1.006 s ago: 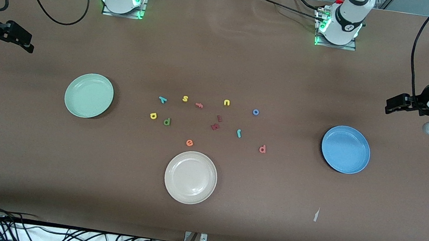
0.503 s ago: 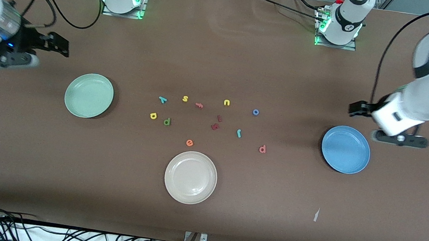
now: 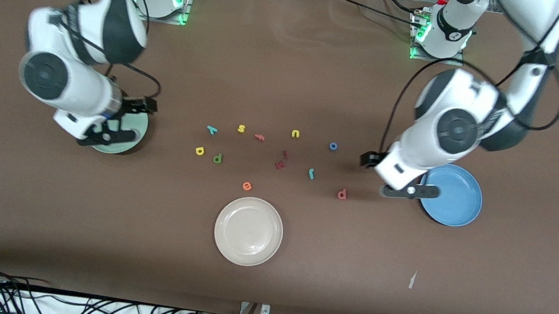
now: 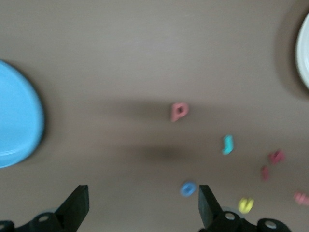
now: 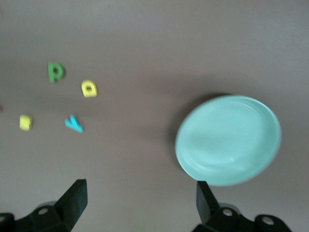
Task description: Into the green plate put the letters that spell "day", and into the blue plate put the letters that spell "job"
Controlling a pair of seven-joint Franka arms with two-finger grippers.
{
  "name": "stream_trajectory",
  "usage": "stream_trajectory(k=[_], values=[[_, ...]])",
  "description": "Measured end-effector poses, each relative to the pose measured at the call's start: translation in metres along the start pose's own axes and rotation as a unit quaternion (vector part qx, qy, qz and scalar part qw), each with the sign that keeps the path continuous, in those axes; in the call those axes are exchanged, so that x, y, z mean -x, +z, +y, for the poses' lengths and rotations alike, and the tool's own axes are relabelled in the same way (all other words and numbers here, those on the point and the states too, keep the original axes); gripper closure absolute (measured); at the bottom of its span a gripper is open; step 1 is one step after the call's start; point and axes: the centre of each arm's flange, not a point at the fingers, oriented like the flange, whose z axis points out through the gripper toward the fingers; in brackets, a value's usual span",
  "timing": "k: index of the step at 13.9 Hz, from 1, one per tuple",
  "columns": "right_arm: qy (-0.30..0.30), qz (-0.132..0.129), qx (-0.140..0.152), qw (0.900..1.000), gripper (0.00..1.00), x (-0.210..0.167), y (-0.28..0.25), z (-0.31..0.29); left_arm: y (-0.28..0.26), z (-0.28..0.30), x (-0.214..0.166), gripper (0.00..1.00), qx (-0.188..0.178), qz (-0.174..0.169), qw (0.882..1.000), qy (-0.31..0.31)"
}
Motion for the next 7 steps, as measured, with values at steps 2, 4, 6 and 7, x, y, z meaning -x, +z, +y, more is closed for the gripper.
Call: stream_trajectory(k=[2,4,6,7], values=[[0.015,0.019,0.004,1.000,0.00,-0.018,0.031,-0.034,0.047,0.036,0.005,0.00,0.014,0.016,0.999,-0.028],[0.029,0.030,0.001,0.999,0.00,-0.030,0.059,-0.057,0.089,0.065,0.012,0.00,0.020,0.018,0.998,-0.056],[0.038,0.031,-0.012,0.999,0.02,-0.039,0.081,-0.064,0.119,0.085,0.018,0.02,0.016,0.010,0.997,-0.079],[0.040,0.032,-0.017,0.999,0.13,-0.042,0.089,-0.066,0.130,0.092,0.021,0.02,0.014,0.007,0.996,-0.090]])
